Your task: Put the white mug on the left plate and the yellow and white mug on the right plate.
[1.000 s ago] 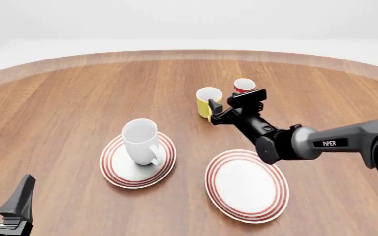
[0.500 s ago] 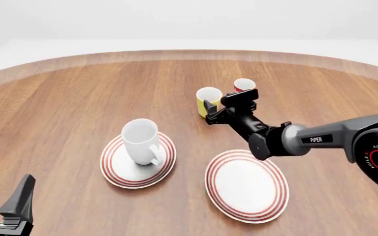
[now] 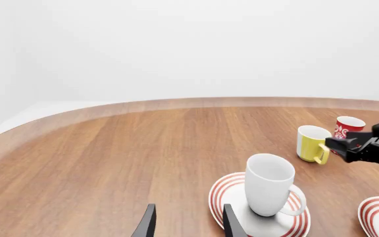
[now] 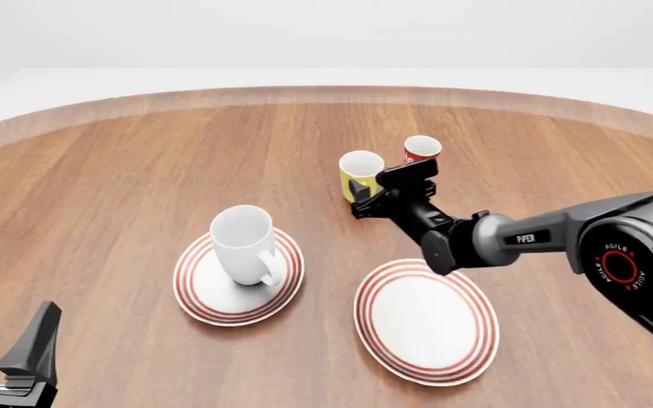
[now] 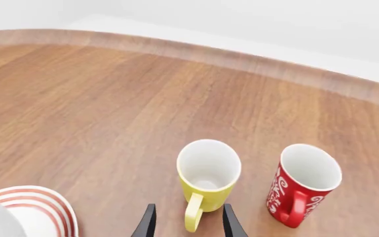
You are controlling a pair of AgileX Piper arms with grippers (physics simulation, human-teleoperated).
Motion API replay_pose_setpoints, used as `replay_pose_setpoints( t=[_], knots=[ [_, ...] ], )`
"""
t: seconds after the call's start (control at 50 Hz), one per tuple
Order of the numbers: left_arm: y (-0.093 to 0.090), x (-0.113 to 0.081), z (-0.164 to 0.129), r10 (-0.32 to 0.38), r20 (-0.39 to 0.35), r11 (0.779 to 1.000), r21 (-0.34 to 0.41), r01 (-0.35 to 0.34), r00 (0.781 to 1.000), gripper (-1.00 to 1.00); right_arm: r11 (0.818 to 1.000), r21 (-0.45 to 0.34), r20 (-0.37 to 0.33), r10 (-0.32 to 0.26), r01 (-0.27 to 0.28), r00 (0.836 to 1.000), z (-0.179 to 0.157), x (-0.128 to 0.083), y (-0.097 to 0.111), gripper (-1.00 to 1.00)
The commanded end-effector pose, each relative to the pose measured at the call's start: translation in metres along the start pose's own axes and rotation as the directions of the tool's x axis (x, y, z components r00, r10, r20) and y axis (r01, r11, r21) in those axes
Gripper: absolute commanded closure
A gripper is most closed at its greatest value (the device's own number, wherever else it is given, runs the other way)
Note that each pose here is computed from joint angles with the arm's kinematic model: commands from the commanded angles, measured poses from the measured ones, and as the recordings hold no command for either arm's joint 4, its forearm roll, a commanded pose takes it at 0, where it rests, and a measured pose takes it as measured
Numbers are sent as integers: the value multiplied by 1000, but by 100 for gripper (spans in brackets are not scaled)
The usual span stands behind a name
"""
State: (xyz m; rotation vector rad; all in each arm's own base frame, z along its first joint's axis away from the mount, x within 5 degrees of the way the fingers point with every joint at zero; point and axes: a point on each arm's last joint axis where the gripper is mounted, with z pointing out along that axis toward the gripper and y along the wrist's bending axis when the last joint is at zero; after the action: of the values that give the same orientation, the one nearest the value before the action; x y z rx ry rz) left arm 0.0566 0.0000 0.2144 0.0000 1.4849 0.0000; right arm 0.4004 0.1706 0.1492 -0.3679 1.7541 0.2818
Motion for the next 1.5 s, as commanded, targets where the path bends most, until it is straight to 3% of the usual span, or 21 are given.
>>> replay_pose_setpoints(
  t=[0.02, 1.24, 1.26, 1.5],
  knots=[
    [0, 0, 0, 0, 0, 1000, 0, 0, 1000, -100, 1000, 2, -18, 8, -8, 1000, 10, 9, -1, -100],
    [0, 0, 0, 0, 0, 1000, 0, 0, 1000, -100, 999, -2, -111, 35, -35, 993, 41, 48, 3, -100],
    [0, 0, 0, 0, 0, 1000, 0, 0, 1000, -100, 999, -4, -111, 37, -37, 993, 40, 48, 4, 100],
    [0, 0, 0, 0, 0, 1000, 0, 0, 1000, -100, 1000, 5, -86, 26, -26, 996, 31, 41, -1, 100]
  ],
)
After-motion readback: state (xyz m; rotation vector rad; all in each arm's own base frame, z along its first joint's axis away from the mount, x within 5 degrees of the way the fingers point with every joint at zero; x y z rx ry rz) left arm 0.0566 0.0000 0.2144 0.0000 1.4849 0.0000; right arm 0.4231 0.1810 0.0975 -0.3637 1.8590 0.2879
